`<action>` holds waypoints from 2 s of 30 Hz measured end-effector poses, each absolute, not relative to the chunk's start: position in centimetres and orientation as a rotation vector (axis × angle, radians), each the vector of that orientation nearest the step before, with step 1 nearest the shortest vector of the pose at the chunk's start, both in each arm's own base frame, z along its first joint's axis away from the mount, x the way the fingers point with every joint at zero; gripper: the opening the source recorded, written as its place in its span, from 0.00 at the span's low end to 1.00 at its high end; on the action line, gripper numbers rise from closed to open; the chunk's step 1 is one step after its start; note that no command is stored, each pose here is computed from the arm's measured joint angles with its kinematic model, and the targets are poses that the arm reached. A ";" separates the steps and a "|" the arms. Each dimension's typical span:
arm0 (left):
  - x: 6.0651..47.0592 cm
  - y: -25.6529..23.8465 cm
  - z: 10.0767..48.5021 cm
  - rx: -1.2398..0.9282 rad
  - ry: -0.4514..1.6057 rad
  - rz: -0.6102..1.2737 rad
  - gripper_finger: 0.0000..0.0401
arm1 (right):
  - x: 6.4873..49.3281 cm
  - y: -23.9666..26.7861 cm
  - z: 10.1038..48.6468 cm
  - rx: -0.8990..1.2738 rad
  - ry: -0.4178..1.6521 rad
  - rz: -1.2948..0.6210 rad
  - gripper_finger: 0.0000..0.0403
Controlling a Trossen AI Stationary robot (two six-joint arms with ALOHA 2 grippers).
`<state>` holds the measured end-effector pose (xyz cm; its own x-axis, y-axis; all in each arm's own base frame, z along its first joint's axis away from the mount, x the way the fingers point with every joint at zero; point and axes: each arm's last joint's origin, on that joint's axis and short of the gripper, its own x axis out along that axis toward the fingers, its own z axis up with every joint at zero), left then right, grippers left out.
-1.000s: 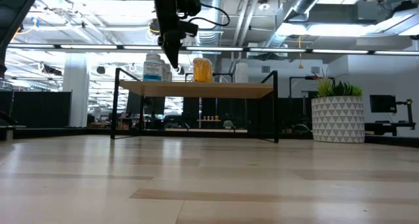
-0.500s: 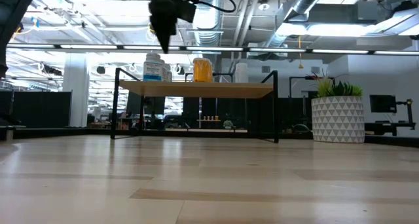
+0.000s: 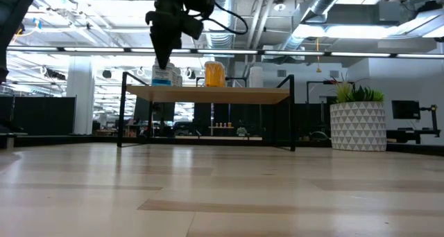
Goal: Pick and place medicine bottles onto shelf by color
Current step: Adjust the pill bottles on the shelf
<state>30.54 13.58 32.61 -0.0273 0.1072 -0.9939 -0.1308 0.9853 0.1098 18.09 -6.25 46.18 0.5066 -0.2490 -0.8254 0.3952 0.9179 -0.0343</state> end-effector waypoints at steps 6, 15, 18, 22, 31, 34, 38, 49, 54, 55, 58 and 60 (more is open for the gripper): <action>29.7 12.8 34.0 0.007 1.544 0.196 0.00 | 18.1 -6.2 46.2 0.163 0.968 -0.389 0.24; 24.4 10.5 37.1 -0.013 1.372 0.236 0.00 | 18.1 -6.2 46.2 0.160 0.969 -0.387 0.24; 24.3 10.4 35.6 -0.013 1.328 0.217 0.00 | 18.1 -6.3 46.2 0.159 0.963 -0.387 0.24; 24.1 10.5 32.8 0.026 1.389 0.187 0.00 | 18.1 -6.3 46.2 0.160 0.962 -0.387 0.24; 24.7 11.6 31.1 0.141 1.358 0.207 0.00 | 18.5 -6.4 46.0 0.168 0.971 -0.391 0.24; 24.4 12.2 31.1 0.179 1.390 0.272 0.00 | 18.9 -6.5 45.8 0.170 0.985 -0.390 0.24; 24.2 12.8 31.0 0.161 1.394 0.286 0.00 | 19.5 -6.7 45.4 0.170 1.005 -0.388 0.24; 24.4 13.5 31.3 0.256 1.382 0.384 0.00 | 19.6 -6.8 45.3 0.159 1.015 -0.381 0.24; 24.3 13.5 31.3 0.262 1.399 0.404 0.00 | 19.5 -6.7 45.3 0.161 1.030 -0.380 0.24; 24.3 13.5 31.3 0.269 1.402 0.415 0.00 | 19.5 -6.7 45.2 0.161 1.032 -0.380 0.24; 24.2 13.6 31.3 0.274 1.404 0.426 0.00 | 19.5 -6.7 45.2 0.167 1.031 -0.384 0.24; 24.3 13.6 31.3 0.275 1.397 0.430 0.00 | 19.5 -6.7 45.2 0.175 1.031 -0.388 0.24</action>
<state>24.30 13.59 31.33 0.1149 0.4470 -0.8871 -0.1289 0.8922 0.4329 19.51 -6.73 45.24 0.4539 -0.2312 -0.8605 0.3933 0.9186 -0.0394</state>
